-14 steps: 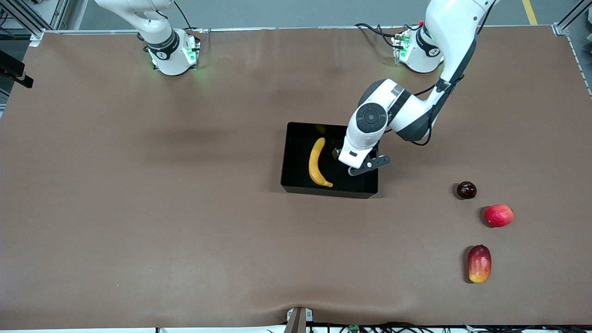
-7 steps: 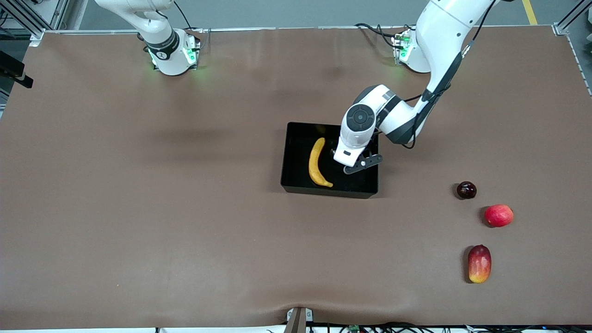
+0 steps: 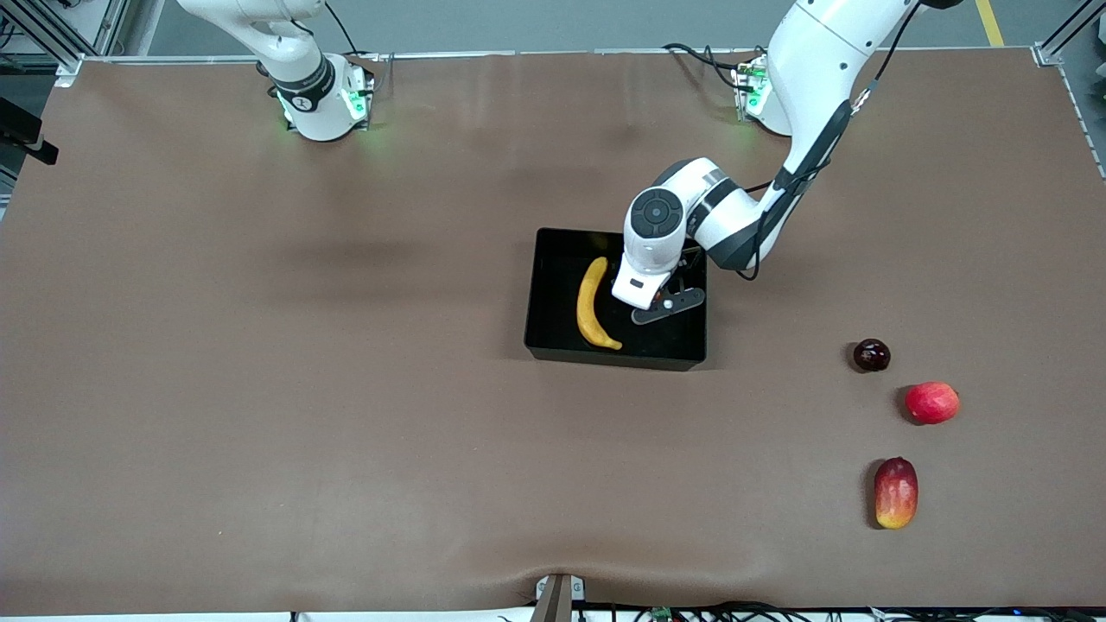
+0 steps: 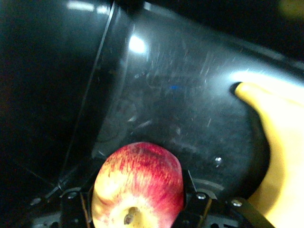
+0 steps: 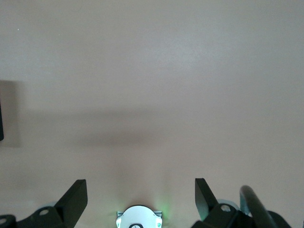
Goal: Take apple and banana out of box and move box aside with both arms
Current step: 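Lower the left gripper into the box and grasp the red apple, then lift the apple out and carry it beside the other fruits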
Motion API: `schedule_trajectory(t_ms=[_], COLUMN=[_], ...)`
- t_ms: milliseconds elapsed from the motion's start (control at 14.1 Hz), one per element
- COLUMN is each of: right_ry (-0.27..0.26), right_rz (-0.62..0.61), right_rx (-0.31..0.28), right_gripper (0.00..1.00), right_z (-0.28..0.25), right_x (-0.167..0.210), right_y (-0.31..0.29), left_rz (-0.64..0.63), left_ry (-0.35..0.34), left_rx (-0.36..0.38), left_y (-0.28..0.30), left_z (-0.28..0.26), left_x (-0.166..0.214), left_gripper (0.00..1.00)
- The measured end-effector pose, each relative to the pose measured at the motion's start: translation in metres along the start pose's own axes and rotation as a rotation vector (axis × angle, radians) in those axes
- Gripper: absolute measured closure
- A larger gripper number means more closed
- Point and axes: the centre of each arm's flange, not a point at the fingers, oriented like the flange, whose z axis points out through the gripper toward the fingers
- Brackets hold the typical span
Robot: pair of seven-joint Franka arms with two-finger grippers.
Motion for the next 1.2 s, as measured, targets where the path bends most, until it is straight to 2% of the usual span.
schedule_trajectory(t_ms=[142,354,567,921,1204], right_ry=[0.0,0.0,0.0,0.0,0.0], right_rz=[0.003,0.003,0.004,0.005,0.005], right_rx=[0.0,0.0,0.0,0.0,0.0], right_gripper=[0.0,0.0,0.0,0.0,0.0], right_z=[0.0,0.0,0.0,0.0,0.0], right_x=[0.0,0.0,0.0,0.0,0.0], right_y=[0.001,0.002,0.002,0.002,0.003], left_rz=[-0.011,-0.014,0.019,0.087,0.115], left_ry=[0.032,0.082,0.107,0.062,0.037], left_rx=[0.03,0.032,0.027,0.047,0.007], left_y=[0.008,0.009,-0.02,-0.146,-0.209], left_z=[-0.04,-0.114,-0.154,-0.135,-0.082], left_x=[0.018,0.052,0.099,0.211,0.264], left_gripper=[0.31,0.32,0.32,0.32,0.32])
